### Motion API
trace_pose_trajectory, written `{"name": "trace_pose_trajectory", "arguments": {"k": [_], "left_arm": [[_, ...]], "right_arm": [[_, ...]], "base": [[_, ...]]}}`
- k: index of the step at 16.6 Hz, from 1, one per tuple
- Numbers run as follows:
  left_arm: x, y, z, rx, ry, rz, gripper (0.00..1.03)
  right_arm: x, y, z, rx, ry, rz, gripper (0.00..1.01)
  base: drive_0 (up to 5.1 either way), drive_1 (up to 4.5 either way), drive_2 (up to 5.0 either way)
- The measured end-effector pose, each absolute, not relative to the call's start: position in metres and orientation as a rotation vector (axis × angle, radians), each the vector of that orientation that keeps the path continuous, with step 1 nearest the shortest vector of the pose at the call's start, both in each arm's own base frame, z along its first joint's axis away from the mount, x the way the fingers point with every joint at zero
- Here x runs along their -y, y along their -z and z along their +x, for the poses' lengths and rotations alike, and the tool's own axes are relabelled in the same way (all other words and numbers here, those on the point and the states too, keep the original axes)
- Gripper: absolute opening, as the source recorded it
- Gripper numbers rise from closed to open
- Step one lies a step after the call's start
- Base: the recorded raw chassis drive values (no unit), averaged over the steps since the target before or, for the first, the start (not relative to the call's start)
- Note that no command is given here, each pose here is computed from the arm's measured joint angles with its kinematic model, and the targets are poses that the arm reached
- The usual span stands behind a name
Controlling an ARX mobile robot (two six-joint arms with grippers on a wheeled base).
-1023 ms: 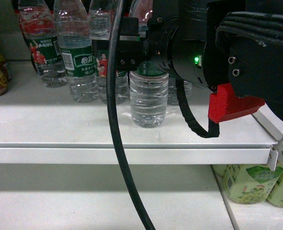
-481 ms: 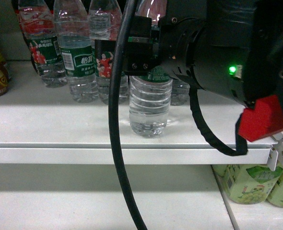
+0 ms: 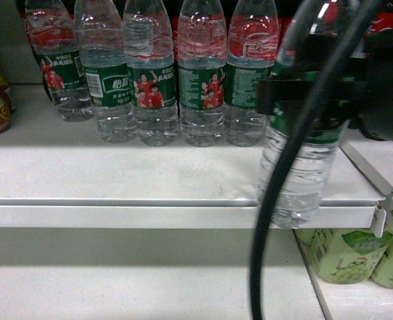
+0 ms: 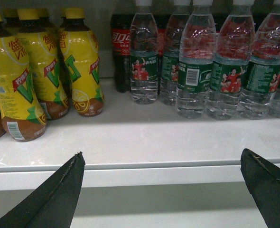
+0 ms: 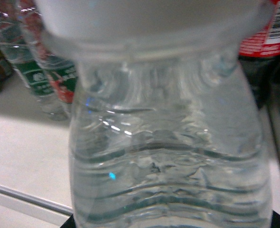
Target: Move water from second to third shelf
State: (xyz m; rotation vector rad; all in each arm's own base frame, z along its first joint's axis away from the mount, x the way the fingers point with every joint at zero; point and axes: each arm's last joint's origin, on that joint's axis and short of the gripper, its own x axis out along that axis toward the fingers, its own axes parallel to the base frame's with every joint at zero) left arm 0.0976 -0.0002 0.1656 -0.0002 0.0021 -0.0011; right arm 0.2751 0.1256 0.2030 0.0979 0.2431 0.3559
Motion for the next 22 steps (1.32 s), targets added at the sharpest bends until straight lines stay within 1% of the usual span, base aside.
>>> {"name": "trace_pose_trajectory", "arguments": {"k": [2, 3, 6, 9, 12, 15, 17, 19, 21, 22], "left_arm": [[0.000, -0.166, 0.098, -0.002, 0.002, 0.000, 0.98], [0.000, -0.166, 0.098, -0.002, 0.002, 0.000, 0.98], [0.000, -0.166, 0.098, -0.002, 0.002, 0.000, 0.98], [0.000, -0.166, 0.098, -0.002, 0.001, 0.000, 0.98], [0.000, -0.166, 0.098, -0.002, 0.002, 0.000, 0.98], [0.000, -0.166, 0.098, -0.002, 0.001, 0.000, 0.98], [0.000, -0.166, 0.098, -0.002, 0.002, 0.000, 0.98], [0.000, -0.166, 0.098, -0.002, 0.001, 0.000, 0.98], [0.000, -0.166, 0.098, -0.002, 0.001, 0.000, 0.98], [0.000, -0.166, 0.098, -0.002, 0.001, 0.000, 0.98]], "right_arm": [[-0.105, -0.204, 0.273, -0.232, -0.296, 0.060, 0.43], [-0.097, -0.204, 0.271, -0.234, -0.273, 0.050, 0.43], [-0.073, -0.207, 0.246, -0.211, -0.212, 0.032, 0.43], [-0.046, -0.209, 0.219, -0.202, -0.154, 0.047, 0.43], [-0.032, -0.211, 0.192, -0.196, -0.096, 0.073, 0.43], [-0.028, -0.221, 0.169, -0.166, -0.115, 0.113, 0.43], [-0.026, -0.231, 0.152, -0.121, -0.107, 0.145, 0.43], [-0.026, -0.235, 0.137, -0.083, -0.104, 0.153, 0.43], [-0.027, -0.237, 0.126, -0.073, -0.130, 0.155, 0.43], [-0.025, -0.236, 0.123, -0.088, -0.130, 0.167, 0.43]], "base": [[0.0, 0.00, 0.0], [0.0, 0.00, 0.0], [0.0, 0.00, 0.0], [0.0, 0.00, 0.0], [0.0, 0.00, 0.0], [0.0, 0.00, 0.0], [0.0, 0.00, 0.0], [0.0, 0.00, 0.0], [0.0, 0.00, 0.0], [0.0, 0.00, 0.0]]}}
